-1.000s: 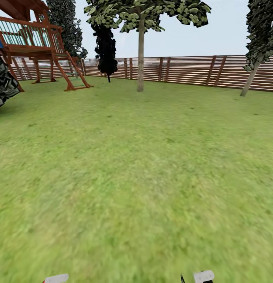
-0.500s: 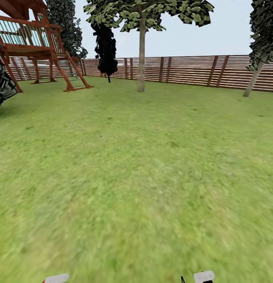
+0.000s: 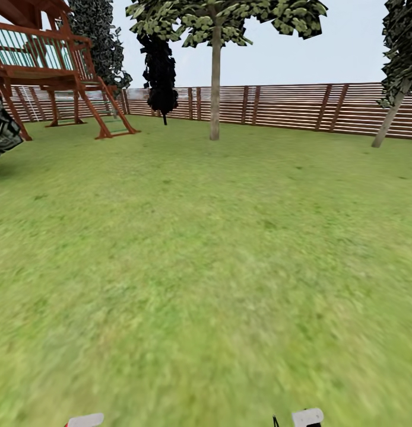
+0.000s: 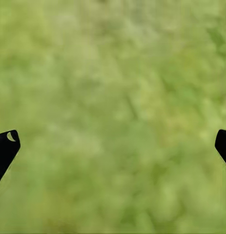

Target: In the garden, pick up the pesticide atomizer on the floor and spray pesticide onto both trees until each tree trunk is fully covered.

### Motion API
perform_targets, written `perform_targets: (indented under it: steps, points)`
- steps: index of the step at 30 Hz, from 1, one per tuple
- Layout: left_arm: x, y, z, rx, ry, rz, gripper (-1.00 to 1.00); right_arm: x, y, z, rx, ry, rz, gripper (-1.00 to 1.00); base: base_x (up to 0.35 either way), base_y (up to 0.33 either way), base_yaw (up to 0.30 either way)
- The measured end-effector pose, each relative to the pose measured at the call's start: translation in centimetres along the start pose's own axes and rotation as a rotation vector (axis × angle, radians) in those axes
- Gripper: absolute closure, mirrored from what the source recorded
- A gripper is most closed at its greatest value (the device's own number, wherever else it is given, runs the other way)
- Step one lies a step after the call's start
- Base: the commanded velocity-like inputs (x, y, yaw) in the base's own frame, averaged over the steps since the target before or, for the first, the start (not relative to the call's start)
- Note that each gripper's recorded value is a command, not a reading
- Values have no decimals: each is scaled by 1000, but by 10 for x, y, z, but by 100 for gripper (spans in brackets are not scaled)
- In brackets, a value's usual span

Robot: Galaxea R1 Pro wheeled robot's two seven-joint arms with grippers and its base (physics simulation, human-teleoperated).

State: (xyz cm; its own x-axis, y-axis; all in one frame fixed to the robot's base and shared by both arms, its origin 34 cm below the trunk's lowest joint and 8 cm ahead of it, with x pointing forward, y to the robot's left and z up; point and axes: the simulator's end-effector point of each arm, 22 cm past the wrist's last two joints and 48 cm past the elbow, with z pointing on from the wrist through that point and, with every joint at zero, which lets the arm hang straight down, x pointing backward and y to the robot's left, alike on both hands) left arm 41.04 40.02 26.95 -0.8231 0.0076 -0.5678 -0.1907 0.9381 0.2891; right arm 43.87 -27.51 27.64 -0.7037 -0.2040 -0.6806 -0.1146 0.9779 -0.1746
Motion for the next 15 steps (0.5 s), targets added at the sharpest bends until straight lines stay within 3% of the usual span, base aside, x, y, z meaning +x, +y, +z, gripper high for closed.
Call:
perform_targets:
  steps: [15]
  points:
    - [0, 1, 0, -1, -1, 1, 100, 0, 0, 0, 0, 0, 0, -100, 338, 103, 0]
